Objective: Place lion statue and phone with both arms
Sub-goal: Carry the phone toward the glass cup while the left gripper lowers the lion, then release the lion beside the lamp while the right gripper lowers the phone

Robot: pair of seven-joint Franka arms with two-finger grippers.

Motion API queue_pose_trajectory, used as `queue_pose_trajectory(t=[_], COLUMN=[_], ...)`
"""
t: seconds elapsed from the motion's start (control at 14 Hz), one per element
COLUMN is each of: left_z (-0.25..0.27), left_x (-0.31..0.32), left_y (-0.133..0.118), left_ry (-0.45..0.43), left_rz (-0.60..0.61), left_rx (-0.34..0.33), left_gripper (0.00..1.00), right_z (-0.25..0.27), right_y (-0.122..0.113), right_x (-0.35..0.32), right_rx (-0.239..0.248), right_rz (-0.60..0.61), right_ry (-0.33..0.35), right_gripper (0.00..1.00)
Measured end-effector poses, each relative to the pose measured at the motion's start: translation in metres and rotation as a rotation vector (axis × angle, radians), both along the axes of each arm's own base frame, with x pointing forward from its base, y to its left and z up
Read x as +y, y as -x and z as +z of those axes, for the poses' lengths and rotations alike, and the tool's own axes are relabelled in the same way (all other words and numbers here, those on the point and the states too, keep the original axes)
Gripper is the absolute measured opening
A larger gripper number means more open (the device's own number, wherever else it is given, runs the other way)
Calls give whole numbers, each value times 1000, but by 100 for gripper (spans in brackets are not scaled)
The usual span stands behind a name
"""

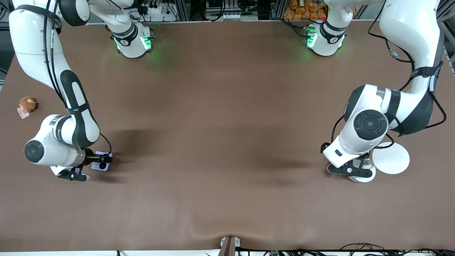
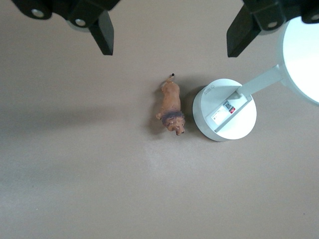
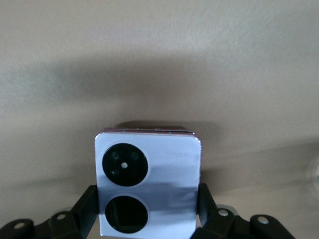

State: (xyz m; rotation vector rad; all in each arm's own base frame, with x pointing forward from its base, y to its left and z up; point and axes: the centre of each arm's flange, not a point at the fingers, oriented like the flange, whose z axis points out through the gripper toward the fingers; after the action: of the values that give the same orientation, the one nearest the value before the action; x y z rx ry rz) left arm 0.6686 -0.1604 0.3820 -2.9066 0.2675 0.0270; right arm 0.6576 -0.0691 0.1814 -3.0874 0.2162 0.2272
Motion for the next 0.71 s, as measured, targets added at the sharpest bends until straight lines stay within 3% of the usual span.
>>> queue_pose_trajectory(t=[0.71], left_z=[87], left_x=[3], left_y=[17], left_ry=[67], left_rz=[89], left_rx=[46], left_gripper=[100], right_z=[-6], right_y=[8], right_x=[-21], right_rx=[11], right_rz=[25], right_ry=[-8], right_gripper=[83])
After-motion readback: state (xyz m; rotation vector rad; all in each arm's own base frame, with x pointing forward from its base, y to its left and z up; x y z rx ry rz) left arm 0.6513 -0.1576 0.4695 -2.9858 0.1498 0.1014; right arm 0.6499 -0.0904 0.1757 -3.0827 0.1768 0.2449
